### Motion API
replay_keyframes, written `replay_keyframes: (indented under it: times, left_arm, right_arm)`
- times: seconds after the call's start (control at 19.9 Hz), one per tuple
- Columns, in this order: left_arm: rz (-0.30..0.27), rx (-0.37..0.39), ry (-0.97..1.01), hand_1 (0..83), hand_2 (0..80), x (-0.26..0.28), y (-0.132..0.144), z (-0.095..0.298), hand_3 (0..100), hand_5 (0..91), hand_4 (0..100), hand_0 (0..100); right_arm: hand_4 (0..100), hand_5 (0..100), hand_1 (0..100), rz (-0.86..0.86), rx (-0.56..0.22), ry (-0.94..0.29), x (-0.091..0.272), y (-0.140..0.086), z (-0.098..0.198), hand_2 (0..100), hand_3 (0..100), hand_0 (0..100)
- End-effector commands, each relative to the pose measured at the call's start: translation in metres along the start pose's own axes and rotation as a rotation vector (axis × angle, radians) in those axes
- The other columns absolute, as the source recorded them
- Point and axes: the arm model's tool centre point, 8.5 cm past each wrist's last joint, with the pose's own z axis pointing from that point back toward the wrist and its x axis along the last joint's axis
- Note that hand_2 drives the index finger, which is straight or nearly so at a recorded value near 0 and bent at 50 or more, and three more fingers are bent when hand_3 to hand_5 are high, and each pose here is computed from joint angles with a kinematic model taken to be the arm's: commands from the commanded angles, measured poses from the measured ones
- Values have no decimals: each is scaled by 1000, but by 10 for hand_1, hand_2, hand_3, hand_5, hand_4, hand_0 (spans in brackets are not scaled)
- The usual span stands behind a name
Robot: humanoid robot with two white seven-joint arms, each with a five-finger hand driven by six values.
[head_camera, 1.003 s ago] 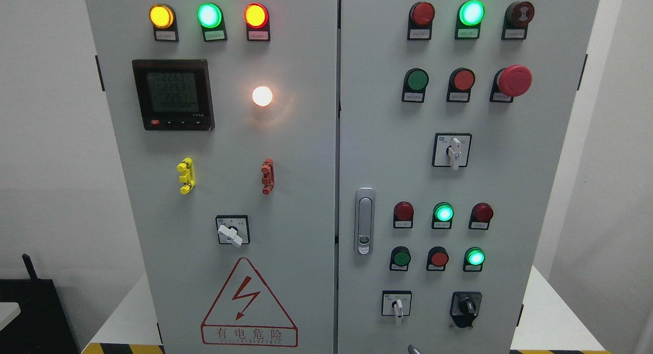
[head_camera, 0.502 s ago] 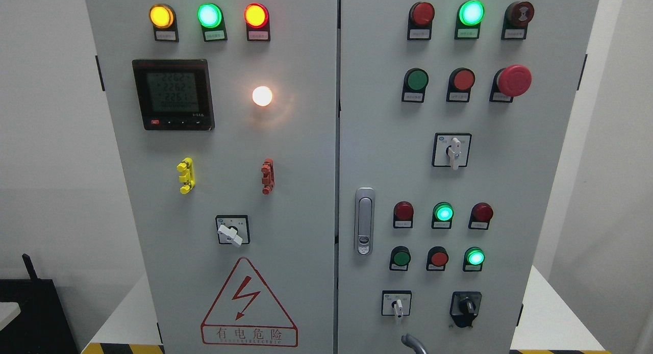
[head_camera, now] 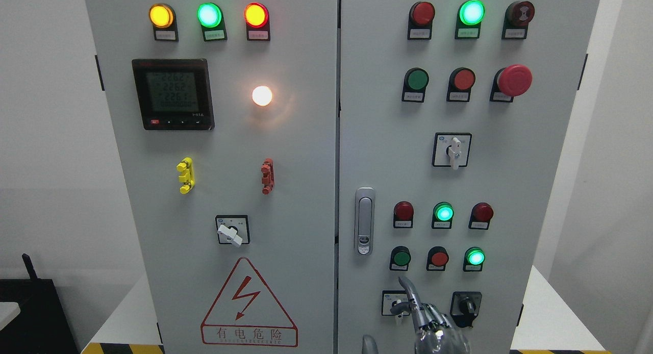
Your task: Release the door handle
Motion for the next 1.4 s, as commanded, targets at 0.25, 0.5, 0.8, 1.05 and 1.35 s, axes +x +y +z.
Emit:
replay_keyframes:
  times: [0.25, 0.5, 0.8, 1.05, 1.35]
  left_arm:
    - [-29, -3, 7, 389, 0, 2, -1, 0, 0, 0, 0, 120]
    - [-30, -3, 7, 389, 0, 2, -1, 0, 0, 0, 0, 120]
    - [-30, -3, 7, 389, 0, 2, -1, 0, 0, 0, 0, 120]
    - [-30, -3, 7, 389, 0, 2, -1, 0, 0, 0, 0, 120]
    - [-29, -3, 9, 389, 0, 1, -1, 0, 0, 0, 0, 120]
  right_arm:
    - [1000, 987, 432, 195, 103, -103, 22, 36, -30, 0, 1000, 344]
    - [1000, 989, 420, 235, 124, -45, 17, 36, -33, 0, 1000, 353]
    - [1000, 991, 413, 250, 127, -13, 15, 34, -41, 0, 1000, 361]
    - [1000, 991, 409, 254, 134, 3, 13, 34, -42, 0, 1000, 365]
    - [1000, 992, 406, 261, 129, 30, 10, 32, -44, 0, 1000, 370]
